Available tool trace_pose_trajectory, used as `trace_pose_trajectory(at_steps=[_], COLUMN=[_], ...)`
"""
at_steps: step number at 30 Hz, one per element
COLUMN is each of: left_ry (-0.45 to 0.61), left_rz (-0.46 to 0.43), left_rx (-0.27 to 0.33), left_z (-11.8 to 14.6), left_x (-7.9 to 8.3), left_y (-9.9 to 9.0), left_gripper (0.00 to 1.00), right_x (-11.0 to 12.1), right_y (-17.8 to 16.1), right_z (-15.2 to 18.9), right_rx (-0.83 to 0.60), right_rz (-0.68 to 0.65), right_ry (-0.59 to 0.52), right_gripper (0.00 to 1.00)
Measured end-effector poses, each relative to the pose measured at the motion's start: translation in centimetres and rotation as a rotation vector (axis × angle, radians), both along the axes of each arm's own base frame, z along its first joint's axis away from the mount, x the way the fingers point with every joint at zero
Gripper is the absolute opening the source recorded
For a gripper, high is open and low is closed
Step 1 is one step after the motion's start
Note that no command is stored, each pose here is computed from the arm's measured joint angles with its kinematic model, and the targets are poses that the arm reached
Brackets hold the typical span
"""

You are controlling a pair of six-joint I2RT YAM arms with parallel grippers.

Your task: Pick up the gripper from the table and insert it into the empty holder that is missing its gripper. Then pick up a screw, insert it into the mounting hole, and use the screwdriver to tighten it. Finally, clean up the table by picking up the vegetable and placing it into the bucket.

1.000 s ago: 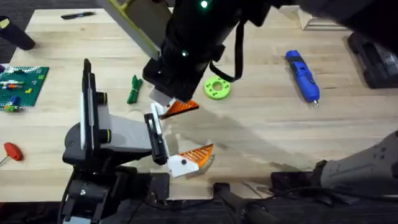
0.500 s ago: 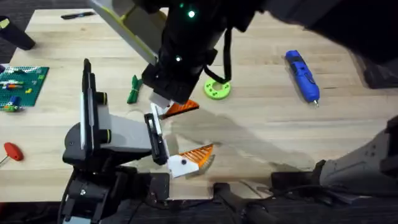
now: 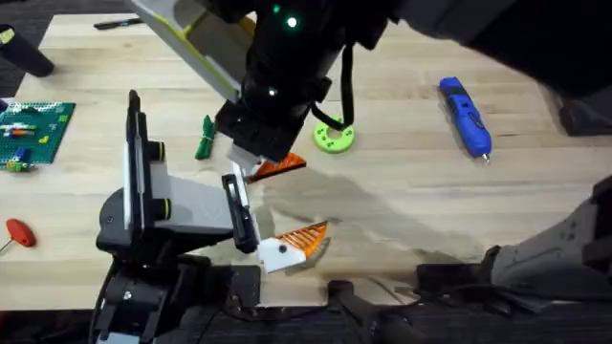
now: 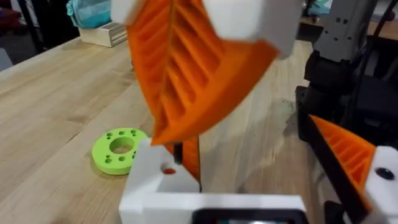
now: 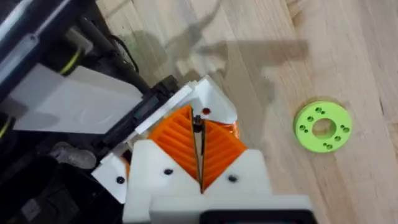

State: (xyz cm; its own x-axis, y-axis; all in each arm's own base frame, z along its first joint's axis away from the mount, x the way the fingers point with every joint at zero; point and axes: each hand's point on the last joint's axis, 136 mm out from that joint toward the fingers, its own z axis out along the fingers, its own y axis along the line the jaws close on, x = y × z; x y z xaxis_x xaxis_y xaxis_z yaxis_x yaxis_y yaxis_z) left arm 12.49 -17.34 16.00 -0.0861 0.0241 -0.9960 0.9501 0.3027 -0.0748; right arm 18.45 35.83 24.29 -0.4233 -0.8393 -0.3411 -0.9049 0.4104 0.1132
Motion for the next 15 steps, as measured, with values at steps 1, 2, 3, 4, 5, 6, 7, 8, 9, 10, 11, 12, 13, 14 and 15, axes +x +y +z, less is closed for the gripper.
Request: trace_pose_trajectory(at_steps=[1,2,3,4,5,6,7,8,9,10,11,12,13,14,15], left_ry=[0.0,0.0,0.0,0.0,0.0,0.0,0.0,0.0,0.0,0.0,0.0,0.0,0.0,0.0,0.0], left_rz=[0.0,0.0,0.0,0.0,0.0,0.0,0.0,0.0,0.0,0.0,0.0,0.0,0.0,0.0,0.0], left_rx=[0.0,0.0,0.0,0.0,0.0,0.0,0.0,0.0,0.0,0.0,0.0,0.0,0.0,0.0,0.0], left_z=[0.0,0.0,0.0,0.0,0.0,0.0,0.0,0.0,0.0,0.0,0.0,0.0,0.0,0.0,0.0], left_x=[0.0,0.01,0.0,0.0,0.0,0.0,0.0,0.0,0.0,0.0,0.0,0.0,0.0,0.0,0.0], left_y=[0.0,0.0,0.0,0.0,0.0,0.0,0.0,0.0,0.0,0.0,0.0,0.0,0.0,0.0,0.0], left_gripper=[0.985,0.985,0.985,0.985,0.985,0.985,0.985,0.985,0.985,0.985,0.985,0.985,0.985,0.985,0.985], right_x=[0.03,0.04,0.04,0.04,0.04,0.04,0.04,0.03,0.02,0.03,0.03,0.05,0.07,0.1,0.15], right_y=[-0.02,-0.02,-0.03,-0.02,-0.03,-0.03,-0.03,-0.05,-0.06,-0.06,-0.05,-0.03,0.0,0.02,0.05], right_z=[-0.01,-0.01,-0.01,-0.01,-0.01,-0.01,-0.01,-0.02,-0.02,-0.06,-0.12,-0.19,-0.32,-0.43,-0.57], right_rx=[-0.001,-0.001,-0.002,-0.001,-0.002,-0.002,-0.002,-0.003,-0.003,-0.004,-0.006,-0.007,-0.011,-0.014,-0.017], right_rz=[0.0,-0.001,-0.001,-0.001,-0.001,-0.001,-0.001,-0.001,-0.001,-0.001,0.0,0.0,0.0,-0.001,-0.001], right_ry=[-0.002,-0.002,-0.002,-0.002,-0.002,-0.002,-0.002,-0.002,-0.002,-0.001,0.0,0.001,0.002,0.003,0.003], right_gripper=[0.004,0.004,0.004,0.004,0.004,0.004,0.004,0.004,0.004,0.004,0.004,0.004,0.004,0.004,0.004])
